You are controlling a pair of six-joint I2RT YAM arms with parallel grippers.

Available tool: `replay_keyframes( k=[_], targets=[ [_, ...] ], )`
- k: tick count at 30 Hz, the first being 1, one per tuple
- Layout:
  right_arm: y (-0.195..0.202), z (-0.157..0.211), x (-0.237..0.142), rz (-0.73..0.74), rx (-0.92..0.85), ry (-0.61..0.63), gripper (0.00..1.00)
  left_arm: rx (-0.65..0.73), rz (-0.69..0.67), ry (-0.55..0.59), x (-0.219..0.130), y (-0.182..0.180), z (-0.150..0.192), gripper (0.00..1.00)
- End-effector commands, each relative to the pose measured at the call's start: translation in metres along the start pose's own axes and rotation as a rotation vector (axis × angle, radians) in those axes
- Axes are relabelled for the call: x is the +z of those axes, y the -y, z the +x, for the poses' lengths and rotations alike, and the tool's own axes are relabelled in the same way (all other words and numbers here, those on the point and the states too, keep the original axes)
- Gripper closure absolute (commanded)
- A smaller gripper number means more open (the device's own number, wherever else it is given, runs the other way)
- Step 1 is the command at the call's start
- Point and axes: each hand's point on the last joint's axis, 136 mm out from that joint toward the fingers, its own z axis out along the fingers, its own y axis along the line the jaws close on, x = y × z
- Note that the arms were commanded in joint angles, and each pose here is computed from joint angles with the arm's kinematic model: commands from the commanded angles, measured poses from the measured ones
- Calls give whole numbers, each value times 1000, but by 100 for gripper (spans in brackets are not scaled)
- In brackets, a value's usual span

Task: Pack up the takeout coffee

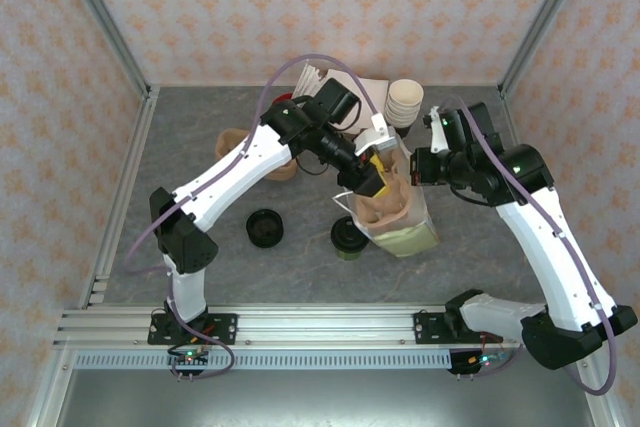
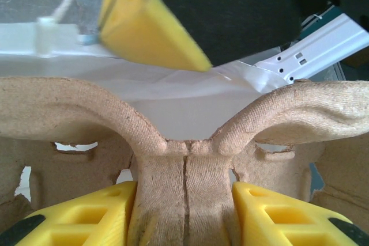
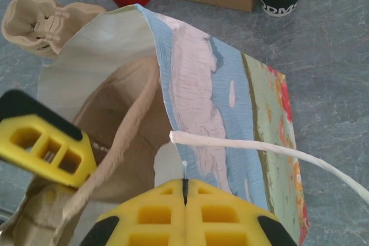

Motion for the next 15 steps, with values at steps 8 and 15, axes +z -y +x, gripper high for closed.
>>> replay_keyframes(
  k=[8,15],
  targets=[
    [-9,8,4,-65,-20,-23,100,-29,-80,-56,15,-38,16,56],
    [-11,11,8,-85,-23,-32,100,-26,-96,-81,23,-48,24,57]
  ],
)
